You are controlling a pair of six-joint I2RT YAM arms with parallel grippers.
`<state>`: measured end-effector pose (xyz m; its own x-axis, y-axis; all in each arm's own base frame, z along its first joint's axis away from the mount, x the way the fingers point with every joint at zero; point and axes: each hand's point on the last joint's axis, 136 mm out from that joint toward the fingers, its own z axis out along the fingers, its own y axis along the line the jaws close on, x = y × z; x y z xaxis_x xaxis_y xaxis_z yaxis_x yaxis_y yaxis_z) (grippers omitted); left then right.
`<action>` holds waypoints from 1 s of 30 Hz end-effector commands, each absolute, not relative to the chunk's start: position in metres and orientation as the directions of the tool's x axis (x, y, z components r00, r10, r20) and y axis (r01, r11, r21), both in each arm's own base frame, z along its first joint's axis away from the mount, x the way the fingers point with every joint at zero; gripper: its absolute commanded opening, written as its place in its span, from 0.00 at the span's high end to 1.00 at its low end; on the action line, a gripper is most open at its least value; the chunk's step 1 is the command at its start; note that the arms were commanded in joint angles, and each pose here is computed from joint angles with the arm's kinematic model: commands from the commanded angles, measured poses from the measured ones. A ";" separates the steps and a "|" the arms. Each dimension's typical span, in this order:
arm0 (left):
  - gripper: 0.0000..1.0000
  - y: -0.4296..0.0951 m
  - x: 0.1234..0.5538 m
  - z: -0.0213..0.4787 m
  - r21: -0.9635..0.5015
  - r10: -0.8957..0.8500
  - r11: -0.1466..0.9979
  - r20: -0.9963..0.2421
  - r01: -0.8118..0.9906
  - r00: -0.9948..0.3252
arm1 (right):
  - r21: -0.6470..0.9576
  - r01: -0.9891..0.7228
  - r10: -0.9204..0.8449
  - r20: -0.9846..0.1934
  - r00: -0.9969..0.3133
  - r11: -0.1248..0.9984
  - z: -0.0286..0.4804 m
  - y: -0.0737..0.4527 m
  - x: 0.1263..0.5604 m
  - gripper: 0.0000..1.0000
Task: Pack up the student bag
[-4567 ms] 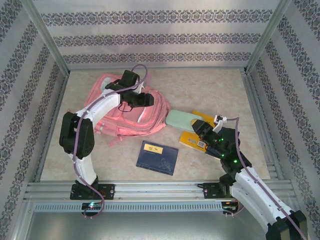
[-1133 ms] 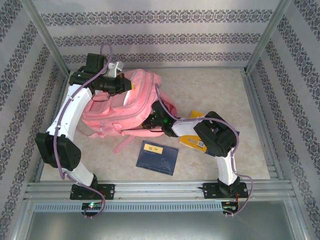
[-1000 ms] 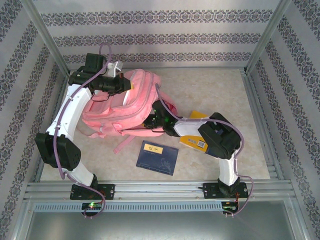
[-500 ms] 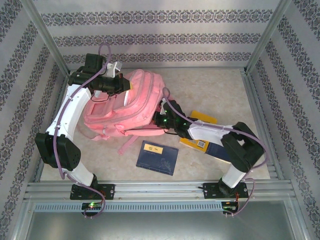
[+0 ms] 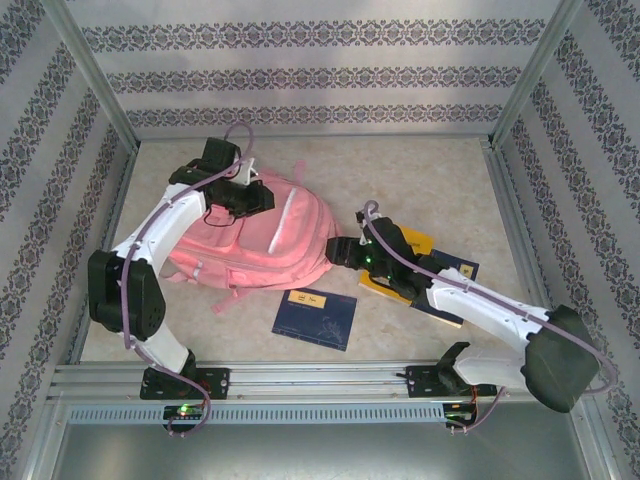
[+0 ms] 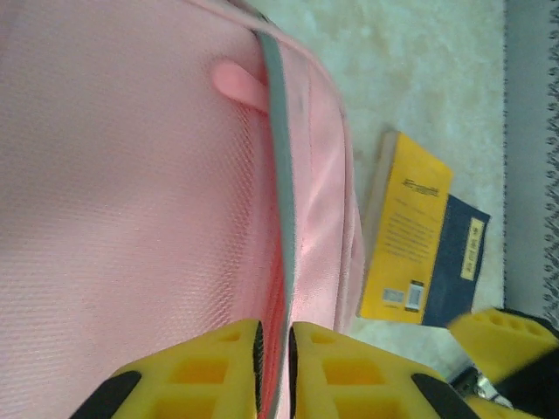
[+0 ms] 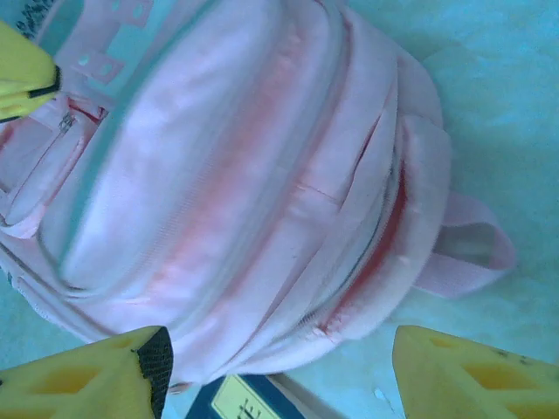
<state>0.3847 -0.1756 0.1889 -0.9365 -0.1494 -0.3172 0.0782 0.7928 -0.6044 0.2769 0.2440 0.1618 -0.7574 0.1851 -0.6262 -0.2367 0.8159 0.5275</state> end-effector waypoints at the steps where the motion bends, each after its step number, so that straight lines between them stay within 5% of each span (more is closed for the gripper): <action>1: 0.77 -0.189 0.396 0.177 -0.590 -0.134 0.800 -0.359 0.113 -0.924 | 0.471 -0.229 0.106 -0.583 -0.806 0.852 0.144 0.229 0.260 0.33; 8: 0.60 -0.187 0.391 0.167 -0.556 -0.123 0.824 -0.358 0.105 -0.925 | 0.422 -0.327 -0.099 -0.477 -0.873 0.846 0.119 0.242 0.228 0.33; 15: 0.60 -0.195 0.324 0.198 -0.489 -0.019 0.843 -0.441 0.223 -0.897 | 0.303 -0.424 -0.287 -0.406 -0.868 0.853 0.094 0.248 0.206 0.43; 23: 0.73 -0.234 0.192 0.133 -0.411 0.257 0.825 -0.338 0.387 -0.905 | 0.251 -0.438 -0.346 -0.335 -0.876 0.863 0.066 0.251 0.209 0.38; 30: 0.94 -0.243 0.130 0.082 -0.447 0.323 0.798 -0.251 0.405 -0.913 | 0.331 -0.404 -0.318 -0.284 -0.905 0.853 0.043 0.268 0.218 0.37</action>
